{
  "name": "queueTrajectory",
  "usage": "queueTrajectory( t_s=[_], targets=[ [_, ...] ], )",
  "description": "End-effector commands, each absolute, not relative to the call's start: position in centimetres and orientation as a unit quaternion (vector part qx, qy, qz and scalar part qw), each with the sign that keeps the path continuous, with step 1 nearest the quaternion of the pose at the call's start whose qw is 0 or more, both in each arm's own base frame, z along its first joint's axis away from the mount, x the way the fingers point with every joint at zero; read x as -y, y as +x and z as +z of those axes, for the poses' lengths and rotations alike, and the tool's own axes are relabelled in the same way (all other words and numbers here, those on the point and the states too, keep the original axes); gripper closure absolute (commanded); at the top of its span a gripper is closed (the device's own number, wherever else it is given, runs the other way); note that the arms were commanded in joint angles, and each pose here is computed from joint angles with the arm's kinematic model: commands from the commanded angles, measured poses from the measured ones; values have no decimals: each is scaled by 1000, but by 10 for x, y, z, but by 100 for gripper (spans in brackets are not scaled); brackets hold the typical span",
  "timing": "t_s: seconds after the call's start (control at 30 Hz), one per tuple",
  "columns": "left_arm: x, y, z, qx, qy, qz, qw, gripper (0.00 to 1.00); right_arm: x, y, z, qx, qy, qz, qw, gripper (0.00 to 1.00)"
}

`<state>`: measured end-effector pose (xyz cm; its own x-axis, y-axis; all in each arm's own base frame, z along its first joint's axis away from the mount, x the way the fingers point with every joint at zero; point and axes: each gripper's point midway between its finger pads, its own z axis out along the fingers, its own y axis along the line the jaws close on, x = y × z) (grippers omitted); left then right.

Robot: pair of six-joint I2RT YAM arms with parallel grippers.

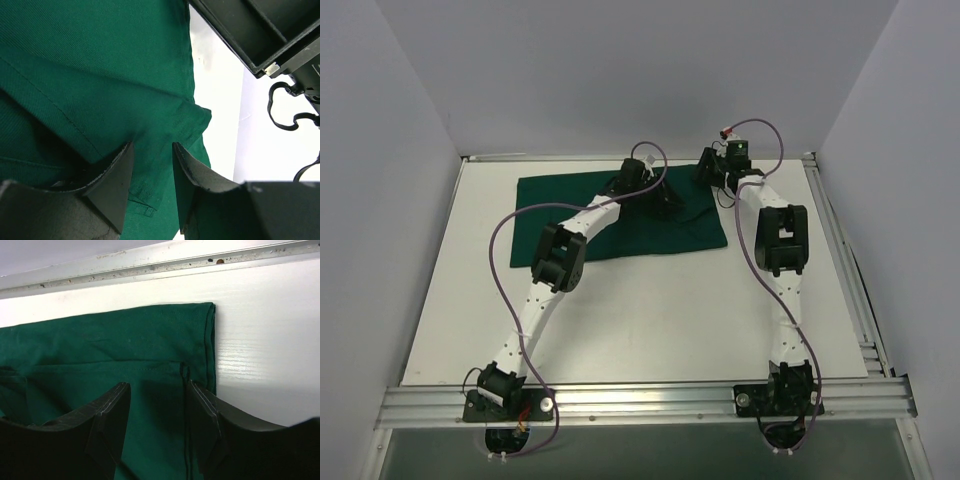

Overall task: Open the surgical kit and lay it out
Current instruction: Open the surgical kit at the center of the board.

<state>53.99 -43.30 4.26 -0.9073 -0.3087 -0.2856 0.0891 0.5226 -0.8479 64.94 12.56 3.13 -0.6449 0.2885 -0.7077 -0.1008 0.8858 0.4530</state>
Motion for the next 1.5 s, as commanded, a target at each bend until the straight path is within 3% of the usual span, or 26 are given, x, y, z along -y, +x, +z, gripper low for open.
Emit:
queueTrajectory(
  t_s=[0.0, 0.63, 1.0, 1.33, 1.47],
  targets=[
    [423, 545, 55, -850, -68, -476, 217, 53, -122, 642, 12, -886, 58, 231, 398, 51],
    [422, 544, 57, -850, -68, -475, 216, 53, -108, 612, 2, -901, 44, 213, 376, 53],
    [422, 541, 59, -851, -71, -475, 212, 54, -137, 630, 41, -869, -7, 288, 402, 73],
    [420, 540, 61, -852, -76, -475, 209, 54, -153, 633, 75, -849, -17, 320, 420, 81],
    [419, 540, 61, -852, -79, -475, 206, 54, -160, 633, 85, -845, -19, 332, 418, 91]
  ],
)
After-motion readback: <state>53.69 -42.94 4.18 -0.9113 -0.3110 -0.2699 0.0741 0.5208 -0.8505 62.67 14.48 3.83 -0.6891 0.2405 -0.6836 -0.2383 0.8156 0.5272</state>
